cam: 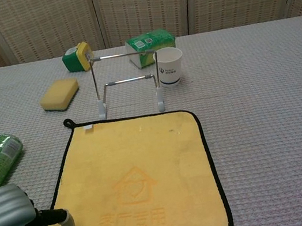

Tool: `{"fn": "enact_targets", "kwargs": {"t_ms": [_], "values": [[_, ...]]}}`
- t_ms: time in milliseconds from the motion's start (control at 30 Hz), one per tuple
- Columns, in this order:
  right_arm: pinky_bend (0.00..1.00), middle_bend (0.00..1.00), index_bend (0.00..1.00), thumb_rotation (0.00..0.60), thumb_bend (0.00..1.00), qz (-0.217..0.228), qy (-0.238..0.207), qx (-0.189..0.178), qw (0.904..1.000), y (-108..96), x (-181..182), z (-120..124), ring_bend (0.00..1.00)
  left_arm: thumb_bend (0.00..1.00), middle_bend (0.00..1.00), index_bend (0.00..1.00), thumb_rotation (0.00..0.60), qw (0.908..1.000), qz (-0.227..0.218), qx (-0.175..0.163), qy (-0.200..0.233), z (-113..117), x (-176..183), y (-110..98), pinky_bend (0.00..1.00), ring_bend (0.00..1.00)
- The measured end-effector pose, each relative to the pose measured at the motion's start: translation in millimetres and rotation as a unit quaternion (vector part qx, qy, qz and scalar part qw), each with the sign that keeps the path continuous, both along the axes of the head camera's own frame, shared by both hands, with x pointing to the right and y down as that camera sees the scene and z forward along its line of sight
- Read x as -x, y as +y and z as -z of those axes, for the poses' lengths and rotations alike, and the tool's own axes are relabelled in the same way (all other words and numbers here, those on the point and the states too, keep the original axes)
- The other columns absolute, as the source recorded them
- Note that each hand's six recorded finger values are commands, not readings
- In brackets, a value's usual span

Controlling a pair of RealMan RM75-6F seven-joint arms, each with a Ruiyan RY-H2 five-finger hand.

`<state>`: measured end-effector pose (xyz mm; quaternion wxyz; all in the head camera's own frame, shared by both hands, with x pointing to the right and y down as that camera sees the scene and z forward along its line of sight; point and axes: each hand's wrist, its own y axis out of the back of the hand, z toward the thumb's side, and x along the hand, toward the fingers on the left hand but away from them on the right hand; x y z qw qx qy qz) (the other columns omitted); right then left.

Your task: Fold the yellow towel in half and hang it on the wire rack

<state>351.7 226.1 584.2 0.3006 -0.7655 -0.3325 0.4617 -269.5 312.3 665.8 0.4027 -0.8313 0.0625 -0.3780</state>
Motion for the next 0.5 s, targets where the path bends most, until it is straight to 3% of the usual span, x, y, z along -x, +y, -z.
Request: {"fn": "enact_targets", "kwargs": {"t_ms": [500], "values": [[0.28,0.35,0.25,0.6,0.26,-0.01,0.004,0.005,0.9999,1.3,-5.3,-3.5,0.33,0.25,0.95,0.48,0.6,0.9999,0.011,-0.003,0.006,-7.0,-3.0,-5.4,0.95,0.93]]}}
